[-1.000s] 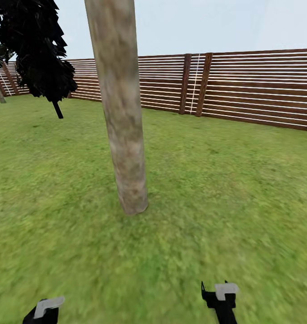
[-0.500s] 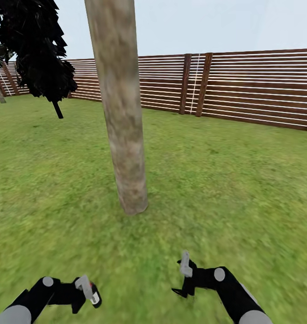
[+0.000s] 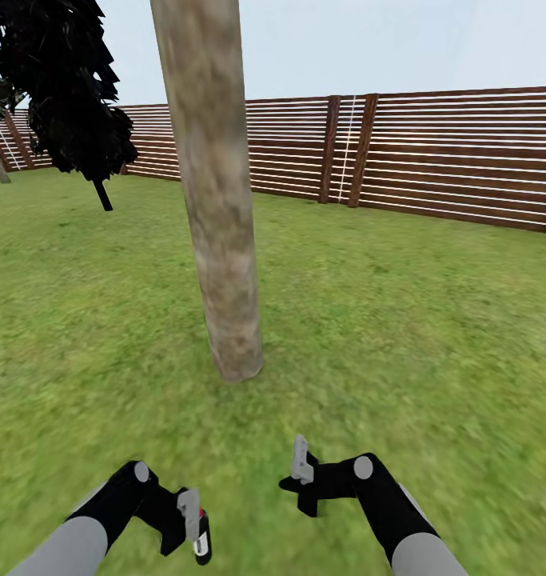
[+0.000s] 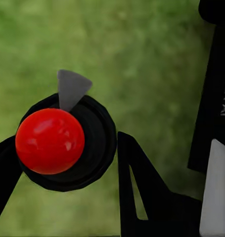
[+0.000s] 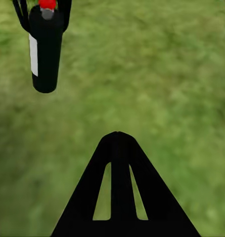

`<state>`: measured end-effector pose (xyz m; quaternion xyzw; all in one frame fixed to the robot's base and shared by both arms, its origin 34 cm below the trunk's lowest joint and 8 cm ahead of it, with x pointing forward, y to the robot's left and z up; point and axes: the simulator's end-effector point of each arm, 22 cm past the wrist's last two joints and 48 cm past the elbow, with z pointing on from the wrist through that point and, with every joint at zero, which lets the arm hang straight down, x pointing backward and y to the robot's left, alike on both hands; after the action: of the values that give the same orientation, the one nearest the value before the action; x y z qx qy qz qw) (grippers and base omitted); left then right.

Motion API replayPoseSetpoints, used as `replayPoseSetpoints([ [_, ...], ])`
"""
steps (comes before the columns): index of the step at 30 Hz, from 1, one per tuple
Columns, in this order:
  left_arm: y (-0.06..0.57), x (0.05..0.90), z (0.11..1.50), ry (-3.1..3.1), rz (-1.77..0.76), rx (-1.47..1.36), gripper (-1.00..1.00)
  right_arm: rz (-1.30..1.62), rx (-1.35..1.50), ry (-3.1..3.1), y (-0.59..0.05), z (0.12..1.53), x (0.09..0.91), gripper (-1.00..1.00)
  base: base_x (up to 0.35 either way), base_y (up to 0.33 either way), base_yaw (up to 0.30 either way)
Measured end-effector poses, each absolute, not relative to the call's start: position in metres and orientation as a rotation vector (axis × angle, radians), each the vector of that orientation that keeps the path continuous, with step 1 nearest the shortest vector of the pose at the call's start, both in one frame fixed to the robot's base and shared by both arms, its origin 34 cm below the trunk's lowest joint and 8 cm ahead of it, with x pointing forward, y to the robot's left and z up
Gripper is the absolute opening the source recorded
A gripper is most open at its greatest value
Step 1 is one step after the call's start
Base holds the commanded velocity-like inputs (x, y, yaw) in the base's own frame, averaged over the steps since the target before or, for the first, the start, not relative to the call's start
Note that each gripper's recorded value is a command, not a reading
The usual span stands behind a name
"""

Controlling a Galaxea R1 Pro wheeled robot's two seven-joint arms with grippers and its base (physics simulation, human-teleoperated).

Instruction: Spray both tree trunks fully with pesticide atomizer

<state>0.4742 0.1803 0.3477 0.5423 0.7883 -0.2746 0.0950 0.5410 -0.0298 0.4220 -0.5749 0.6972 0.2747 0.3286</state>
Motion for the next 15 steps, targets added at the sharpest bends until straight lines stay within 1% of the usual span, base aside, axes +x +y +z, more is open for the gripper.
replayPoseSetpoints([
  [3,0.159,0.469,0.347,2.308,-0.827,1.675,-1.0,0.723,-1.504,1.819,-0.027,0.423,0.541,-1.0,0.0,0.0,0.0],
  [7,0.134,0.475,0.352,2.26,-0.832,1.691,-1.0,0.728,-1.504,1.816,-0.024,0.424,0.54,-1.0,0.0,0.0,0.0],
  [11,0.13,0.49,0.358,2.262,-0.782,1.675,-1.0,0.767,-1.506,1.795,-0.008,0.43,0.535,-1.0,0.0,0.0,0.0],
  [15,0.124,0.505,0.358,2.263,-0.71,1.636,-1.0,0.774,-1.511,1.792,-0.007,0.431,0.534,-1.0,0.0,0.0,0.0],
])
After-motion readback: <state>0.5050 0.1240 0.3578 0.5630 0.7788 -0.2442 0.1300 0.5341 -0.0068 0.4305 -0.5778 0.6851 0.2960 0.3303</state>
